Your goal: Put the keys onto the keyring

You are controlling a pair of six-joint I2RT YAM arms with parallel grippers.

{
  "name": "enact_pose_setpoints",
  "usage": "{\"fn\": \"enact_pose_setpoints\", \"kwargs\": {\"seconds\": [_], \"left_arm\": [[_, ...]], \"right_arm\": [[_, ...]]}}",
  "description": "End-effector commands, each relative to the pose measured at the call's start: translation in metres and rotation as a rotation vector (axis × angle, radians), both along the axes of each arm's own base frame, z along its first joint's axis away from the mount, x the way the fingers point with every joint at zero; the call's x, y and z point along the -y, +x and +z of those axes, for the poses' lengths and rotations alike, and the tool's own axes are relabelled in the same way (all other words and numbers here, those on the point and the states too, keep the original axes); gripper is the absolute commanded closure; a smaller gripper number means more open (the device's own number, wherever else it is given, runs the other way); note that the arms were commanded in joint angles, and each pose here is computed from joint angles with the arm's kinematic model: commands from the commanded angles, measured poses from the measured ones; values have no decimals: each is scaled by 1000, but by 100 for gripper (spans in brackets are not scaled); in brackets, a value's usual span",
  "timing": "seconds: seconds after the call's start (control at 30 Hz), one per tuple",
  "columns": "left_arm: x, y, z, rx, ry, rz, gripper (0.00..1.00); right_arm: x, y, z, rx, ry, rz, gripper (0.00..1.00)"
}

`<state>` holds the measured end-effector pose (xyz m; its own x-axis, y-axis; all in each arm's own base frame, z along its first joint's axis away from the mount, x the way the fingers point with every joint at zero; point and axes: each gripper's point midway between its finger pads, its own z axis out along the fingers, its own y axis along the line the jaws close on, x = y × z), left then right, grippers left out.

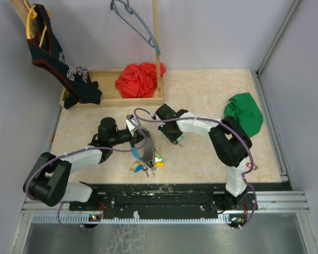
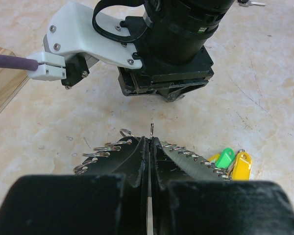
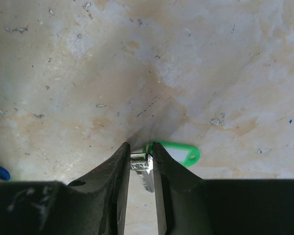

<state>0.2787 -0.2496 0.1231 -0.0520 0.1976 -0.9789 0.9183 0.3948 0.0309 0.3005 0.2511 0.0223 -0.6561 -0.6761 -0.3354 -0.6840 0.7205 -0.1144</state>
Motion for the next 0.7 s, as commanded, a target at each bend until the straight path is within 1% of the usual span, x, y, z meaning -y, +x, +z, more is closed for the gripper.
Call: {"fn": "enact_pose_setpoints", "kwargs": {"seconds": [0.0,0.2,0.4,0.5,0.67], "left_arm": [[0,3,16,54,-28,2,99],[0,2,15,51,-29,-1,99],[0,2,15,49,-27,-2,99],[1,2,15,49,-27,-2,99],[1,2,15,47,-27,-2,99]], "right_arm": [[-1,4,6,16,-28,9,77],[0,3,11,16,-31,9,83],[-2,4,21,22,-18,13,83],[-2,5,22,21,-22,14,87],[-3,4,23,18,-21,16,90]]}}
